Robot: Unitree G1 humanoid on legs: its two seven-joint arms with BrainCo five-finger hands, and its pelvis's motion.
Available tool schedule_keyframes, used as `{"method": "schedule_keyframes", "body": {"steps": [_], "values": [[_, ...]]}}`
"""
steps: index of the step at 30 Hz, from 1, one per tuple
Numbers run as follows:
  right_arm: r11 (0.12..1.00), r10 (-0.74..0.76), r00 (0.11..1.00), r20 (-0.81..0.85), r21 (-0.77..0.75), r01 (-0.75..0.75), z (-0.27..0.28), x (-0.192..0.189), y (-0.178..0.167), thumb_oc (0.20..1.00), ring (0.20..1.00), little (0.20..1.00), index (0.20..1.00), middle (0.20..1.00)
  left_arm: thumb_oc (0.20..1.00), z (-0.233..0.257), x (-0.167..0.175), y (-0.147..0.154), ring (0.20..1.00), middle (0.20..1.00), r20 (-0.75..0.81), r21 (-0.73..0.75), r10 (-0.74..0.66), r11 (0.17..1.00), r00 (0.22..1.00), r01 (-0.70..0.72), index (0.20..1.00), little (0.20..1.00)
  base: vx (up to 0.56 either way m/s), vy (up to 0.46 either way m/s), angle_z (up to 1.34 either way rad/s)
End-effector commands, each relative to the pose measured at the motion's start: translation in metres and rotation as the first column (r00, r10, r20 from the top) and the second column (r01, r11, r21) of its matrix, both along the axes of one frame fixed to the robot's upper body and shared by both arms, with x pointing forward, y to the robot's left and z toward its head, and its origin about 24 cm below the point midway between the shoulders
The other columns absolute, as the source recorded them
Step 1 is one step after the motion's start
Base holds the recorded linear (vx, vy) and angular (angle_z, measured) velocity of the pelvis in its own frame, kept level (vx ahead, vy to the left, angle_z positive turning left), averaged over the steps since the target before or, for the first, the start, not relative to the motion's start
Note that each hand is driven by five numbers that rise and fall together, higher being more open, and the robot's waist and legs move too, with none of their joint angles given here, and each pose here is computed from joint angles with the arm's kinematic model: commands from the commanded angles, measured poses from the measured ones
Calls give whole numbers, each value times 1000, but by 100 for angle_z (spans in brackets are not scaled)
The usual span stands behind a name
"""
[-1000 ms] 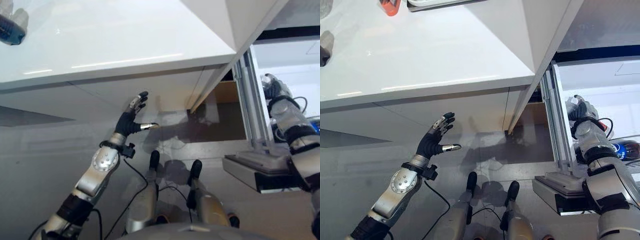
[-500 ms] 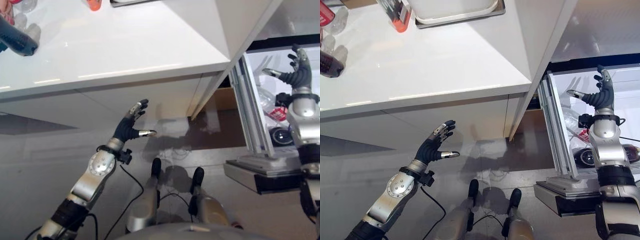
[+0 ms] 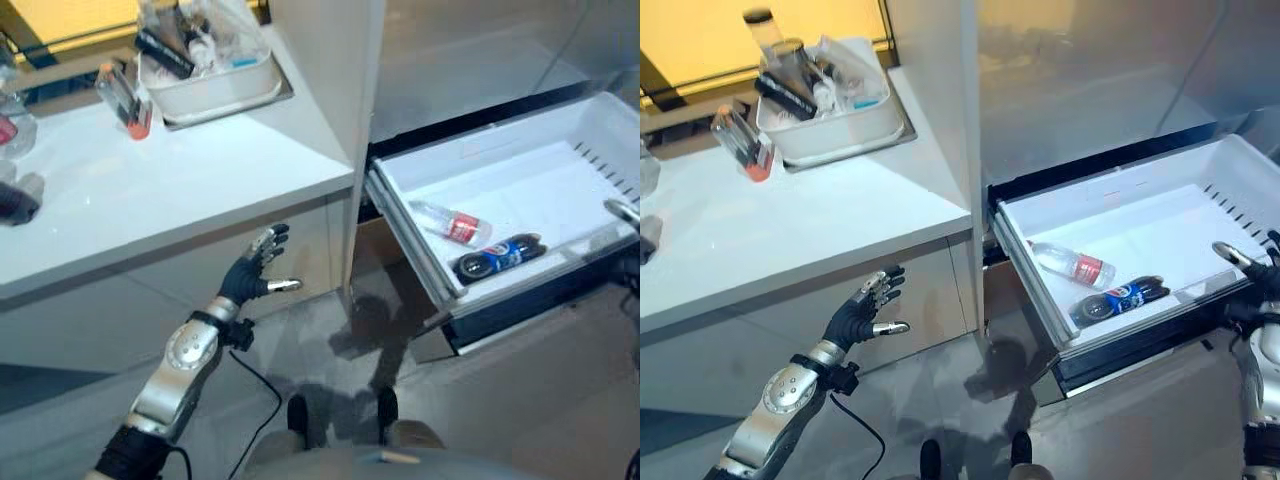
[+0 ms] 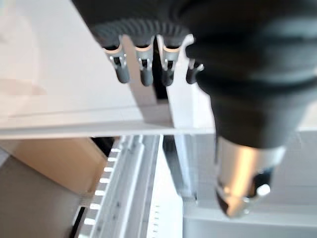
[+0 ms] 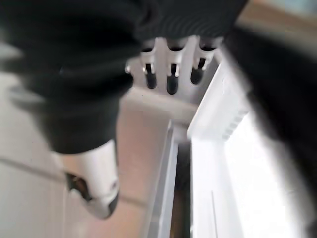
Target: Take the drinks into the refrigerator
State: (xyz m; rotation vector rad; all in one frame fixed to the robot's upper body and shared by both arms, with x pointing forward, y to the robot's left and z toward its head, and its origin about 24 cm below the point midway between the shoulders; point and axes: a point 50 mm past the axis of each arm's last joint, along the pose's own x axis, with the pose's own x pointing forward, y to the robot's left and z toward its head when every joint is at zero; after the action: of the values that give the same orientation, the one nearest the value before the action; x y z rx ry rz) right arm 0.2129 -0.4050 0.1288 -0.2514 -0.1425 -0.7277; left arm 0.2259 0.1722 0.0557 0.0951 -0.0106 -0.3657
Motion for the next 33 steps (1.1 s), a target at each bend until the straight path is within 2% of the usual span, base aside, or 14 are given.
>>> {"method": "schedule_keyframes", "body": {"steps": [1, 4, 7, 8, 9, 11, 12, 16, 17, 19, 23, 25, 28, 33], "values": [[996, -70, 983, 171, -42, 78, 34, -12, -16, 1000, 1000, 1000, 1000, 1000, 1000, 3, 1, 4, 1000, 1000, 16, -60, 19, 998, 1000, -18, 1000, 1000, 37, 0, -18], [979, -203, 966, 159, 14, 204, 20, -35, -36, 1000, 1000, 1000, 1000, 1000, 1000, -4, 0, 9, 1000, 1000, -12, -58, 47, 997, 999, -48, 1000, 1000, 36, 13, -20], [970, -242, 959, 144, 27, 241, 15, -42, -41, 1000, 1000, 1000, 1000, 1000, 1000, -5, -1, 10, 1000, 1000, -18, -56, 54, 997, 998, -55, 1000, 1000, 32, 14, -19], [933, -357, 934, 30, 52, 355, -10, -67, -57, 1000, 1000, 1000, 1000, 1000, 1000, -7, 0, 15, 1000, 1000, -20, -46, 77, 996, 997, -78, 1000, 1000, 9, 11, -16], [933, -358, 933, 29, 52, 356, -10, -67, -57, 1000, 1000, 1000, 1000, 1000, 1000, -7, 0, 15, 1000, 1000, -21, -46, 76, 996, 997, -77, 1000, 1000, 6, 11, -17], [910, -408, 909, -86, 46, 412, -31, -82, -63, 1000, 1000, 1000, 1000, 1000, 1000, -5, 0, 17, 1000, 1000, -13, -40, 84, 996, 996, -84, 1000, 1000, -25, 2, -23], [901, -422, 895, -143, 44, 432, -41, -88, -66, 200, 200, 200, 200, 200, 1000, -3, 1, 19, 1000, 1000, -2, -40, 88, 995, 996, -88, 1000, 1000, -8, 5, -19], [874, -415, 790, -452, 44, 484, -102, -126, -58, 200, 200, 200, 200, 200, 1000, 8, -2, 23, 1000, 1000, 44, -46, 90, 995, 995, -88, 1000, 1000, 11, 7, -7], [874, -413, 790, -453, 45, 483, -103, -126, -57, 200, 200, 200, 200, 200, 1000, 9, -2, 24, 1000, 1000, 43, -44, 90, 995, 995, -88, 1000, 1000, -8, 3, -9], [871, -362, 713, -601, 55, 488, -137, -141, -45, 200, 200, 200, 200, 200, 1000, 14, -4, 21, 1000, 1000, 60, -47, 60, 997, 996, -58, 1000, 1000, -18, 10, -9], [893, -295, 677, -674, 57, 446, -153, -141, -35, 200, 200, 200, 200, 200, 1000, 17, -5, 20, 1000, 1000, 74, -23, 26, 999, 997, -24, 1000, 1000, 0, 0, 0], [941, -189, 670, -717, 62, 332, -164, -120, -20, 200, 200, 200, 200, 200, 1000, 16, -7, 12, 1000, 1000, 64, 3, -42, 999, 997, 41, 1000, 1000, 0, 0, 0], [981, -106, 679, -726, 37, 193, -160, -81, -10, 200, 200, 200, 200, 200, 1000, 14, -9, 4, 1000, 1000, 57, 42, -112, 993, 992, 109, 1000, 1000, -25, 8, 8], [986, 46, 788, -614, -97, -134, -111, 16, 24, 200, 200, 200, 200, 200, 1000, 12, -6, -9, 1000, 1000, 64, 133, -191, 974, 980, 181, 1000, 1000, -38, 12, 11]]}}
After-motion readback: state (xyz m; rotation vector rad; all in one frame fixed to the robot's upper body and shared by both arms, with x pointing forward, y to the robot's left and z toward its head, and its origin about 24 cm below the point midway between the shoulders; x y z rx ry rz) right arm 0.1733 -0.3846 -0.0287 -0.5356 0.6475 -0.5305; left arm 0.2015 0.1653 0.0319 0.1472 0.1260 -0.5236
